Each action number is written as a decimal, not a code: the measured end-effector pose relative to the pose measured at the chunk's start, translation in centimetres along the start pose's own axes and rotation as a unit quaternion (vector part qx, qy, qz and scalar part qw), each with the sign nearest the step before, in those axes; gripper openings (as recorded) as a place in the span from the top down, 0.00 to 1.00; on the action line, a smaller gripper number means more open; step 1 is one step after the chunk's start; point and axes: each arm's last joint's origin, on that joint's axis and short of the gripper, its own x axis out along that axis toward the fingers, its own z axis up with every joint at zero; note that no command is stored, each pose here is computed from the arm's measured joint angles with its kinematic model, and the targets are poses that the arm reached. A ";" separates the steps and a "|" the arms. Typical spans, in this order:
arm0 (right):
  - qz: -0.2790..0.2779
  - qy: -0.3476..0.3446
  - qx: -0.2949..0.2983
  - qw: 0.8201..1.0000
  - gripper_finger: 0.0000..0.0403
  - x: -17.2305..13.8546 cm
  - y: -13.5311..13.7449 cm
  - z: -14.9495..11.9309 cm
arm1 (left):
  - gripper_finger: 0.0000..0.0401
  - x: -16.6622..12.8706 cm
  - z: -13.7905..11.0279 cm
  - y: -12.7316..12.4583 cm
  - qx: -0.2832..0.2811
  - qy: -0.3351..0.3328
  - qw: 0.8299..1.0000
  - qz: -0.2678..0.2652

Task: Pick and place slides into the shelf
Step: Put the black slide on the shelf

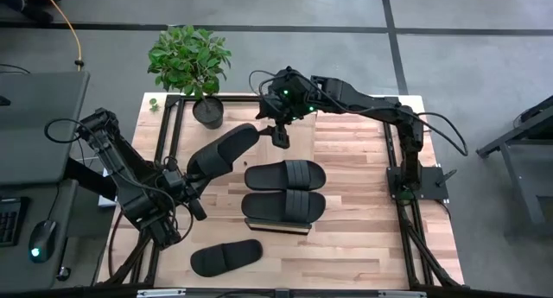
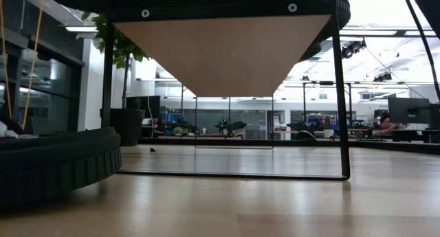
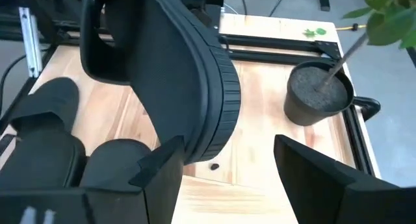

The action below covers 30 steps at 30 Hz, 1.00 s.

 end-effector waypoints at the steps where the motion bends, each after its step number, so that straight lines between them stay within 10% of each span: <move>1: -0.001 -0.001 0.004 1.000 0.43 0.0 -0.2 0.0 | 0.99 0.0 0.0 0.0 0.001 0.000 1.000 0.000; 21: 0.067 -0.036 0.006 0.997 0.44 2.6 1.0 0.5 | 0.98 0.0 0.2 0.0 -0.001 -0.027 1.000 -0.004; 30: 0.064 -0.043 0.016 0.997 0.72 2.7 0.9 0.6 | 0.98 0.0 0.2 0.0 0.007 -0.023 1.000 -0.004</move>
